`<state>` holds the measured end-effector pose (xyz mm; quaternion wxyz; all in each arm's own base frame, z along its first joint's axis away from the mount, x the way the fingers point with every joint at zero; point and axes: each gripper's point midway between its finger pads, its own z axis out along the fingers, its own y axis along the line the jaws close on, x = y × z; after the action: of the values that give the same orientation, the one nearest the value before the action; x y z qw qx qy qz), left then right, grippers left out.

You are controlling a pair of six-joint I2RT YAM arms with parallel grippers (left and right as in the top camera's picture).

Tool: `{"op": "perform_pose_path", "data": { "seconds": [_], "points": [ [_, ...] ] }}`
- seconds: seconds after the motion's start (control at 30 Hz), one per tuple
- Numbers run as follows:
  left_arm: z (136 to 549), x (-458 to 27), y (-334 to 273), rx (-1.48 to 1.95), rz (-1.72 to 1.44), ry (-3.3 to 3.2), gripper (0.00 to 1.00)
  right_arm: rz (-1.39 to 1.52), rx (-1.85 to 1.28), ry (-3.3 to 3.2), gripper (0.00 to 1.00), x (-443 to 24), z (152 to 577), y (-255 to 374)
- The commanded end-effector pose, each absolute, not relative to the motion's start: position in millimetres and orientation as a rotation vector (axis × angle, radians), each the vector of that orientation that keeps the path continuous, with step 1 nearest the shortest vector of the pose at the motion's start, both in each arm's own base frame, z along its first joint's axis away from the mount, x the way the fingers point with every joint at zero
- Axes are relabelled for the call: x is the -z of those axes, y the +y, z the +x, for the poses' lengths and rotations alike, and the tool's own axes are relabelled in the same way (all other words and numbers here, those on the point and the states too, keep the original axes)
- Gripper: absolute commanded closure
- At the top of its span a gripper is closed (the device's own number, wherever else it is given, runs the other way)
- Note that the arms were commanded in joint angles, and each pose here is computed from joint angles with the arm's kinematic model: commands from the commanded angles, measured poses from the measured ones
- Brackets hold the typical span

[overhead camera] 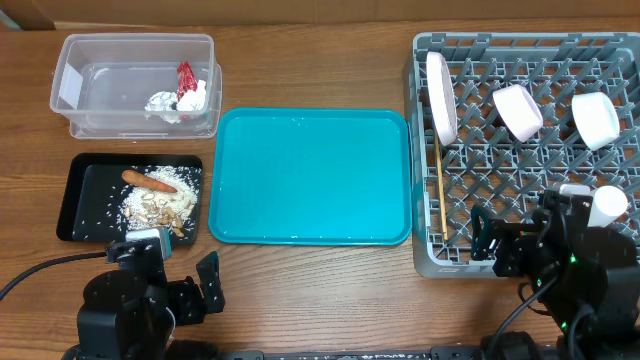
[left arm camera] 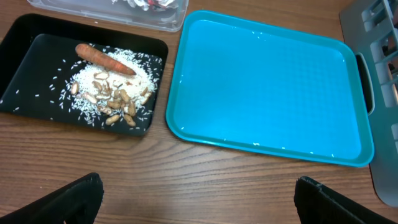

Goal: Sort waste into correct bins and load items into the dishwasher

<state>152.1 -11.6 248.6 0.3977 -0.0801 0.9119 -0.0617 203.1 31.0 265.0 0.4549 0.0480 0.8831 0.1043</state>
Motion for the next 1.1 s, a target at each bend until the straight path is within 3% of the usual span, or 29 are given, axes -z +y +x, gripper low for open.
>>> {"op": "perform_pose_path", "data": {
  "seconds": [0.0,0.33,0.67,0.97,1.07],
  "points": [
    [151.9,-246.9,-8.6,0.134,-0.202,2.307,0.00,0.067,-0.230,2.085,0.00,-265.7,204.1,29.6],
    [151.9,-246.9,-8.6,0.134,-0.202,2.307,0.00,0.039,-0.268,1.771,0.00,-233.1,215.9,32.8],
    [151.9,-246.9,-8.5,0.133,-0.202,2.307,0.00,0.002,-0.264,1.442,0.00,-228.6,235.8,34.5],
    [151.9,-246.9,-8.6,0.134,-0.202,2.307,0.00,-0.163,-0.174,1.589,0.00,-169.7,242.1,44.8],
    [151.9,-246.9,-8.6,0.134,-0.202,2.307,0.00,-0.158,-0.174,1.585,0.00,-170.8,242.2,44.3]
  ]
}}
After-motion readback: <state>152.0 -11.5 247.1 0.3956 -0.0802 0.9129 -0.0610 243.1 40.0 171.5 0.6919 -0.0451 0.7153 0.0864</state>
